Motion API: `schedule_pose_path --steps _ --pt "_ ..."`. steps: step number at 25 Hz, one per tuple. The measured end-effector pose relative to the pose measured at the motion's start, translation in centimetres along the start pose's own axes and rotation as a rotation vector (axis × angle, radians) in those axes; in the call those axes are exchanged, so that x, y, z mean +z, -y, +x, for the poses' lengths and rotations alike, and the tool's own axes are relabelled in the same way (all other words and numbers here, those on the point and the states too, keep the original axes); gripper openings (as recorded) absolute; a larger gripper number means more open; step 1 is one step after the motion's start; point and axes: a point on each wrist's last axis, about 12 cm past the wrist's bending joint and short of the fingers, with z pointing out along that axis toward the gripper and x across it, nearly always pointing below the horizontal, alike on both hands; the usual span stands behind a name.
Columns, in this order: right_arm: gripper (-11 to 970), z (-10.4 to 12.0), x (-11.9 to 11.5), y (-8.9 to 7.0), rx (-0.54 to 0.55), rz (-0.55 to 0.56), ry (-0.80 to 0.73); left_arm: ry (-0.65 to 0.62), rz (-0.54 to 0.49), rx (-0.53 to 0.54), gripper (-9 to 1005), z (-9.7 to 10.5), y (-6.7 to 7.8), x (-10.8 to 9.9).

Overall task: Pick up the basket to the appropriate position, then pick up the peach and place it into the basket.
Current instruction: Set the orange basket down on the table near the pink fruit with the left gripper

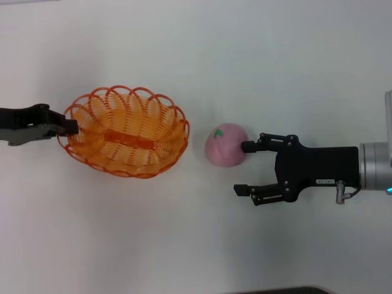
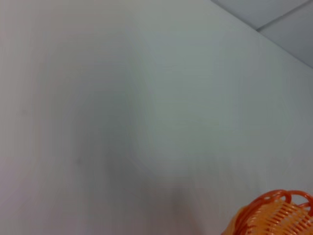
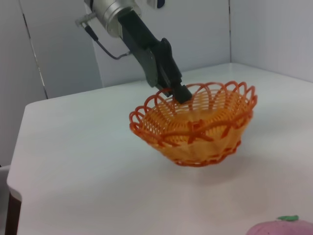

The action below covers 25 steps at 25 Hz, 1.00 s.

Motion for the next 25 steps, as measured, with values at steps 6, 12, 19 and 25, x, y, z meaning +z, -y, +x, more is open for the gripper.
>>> schedule_pose_path --steps 6,12,19,25 --pt "925 -0.1 0.0 0.1 0.001 0.000 0.001 0.040 0.017 -0.086 65 1.0 -0.8 0.1" --pt "925 -0.1 0.0 0.1 0.001 0.001 0.002 0.078 0.040 -0.144 66 1.9 -1.5 -0.1" --pt "925 -0.4 0.2 0.3 -0.005 0.003 0.006 0.089 0.030 -0.164 69 2.5 -2.0 0.0" --pt "925 -0.5 0.2 0.4 -0.007 0.005 0.010 0.135 0.005 -0.163 71 3.0 -2.6 -0.2"
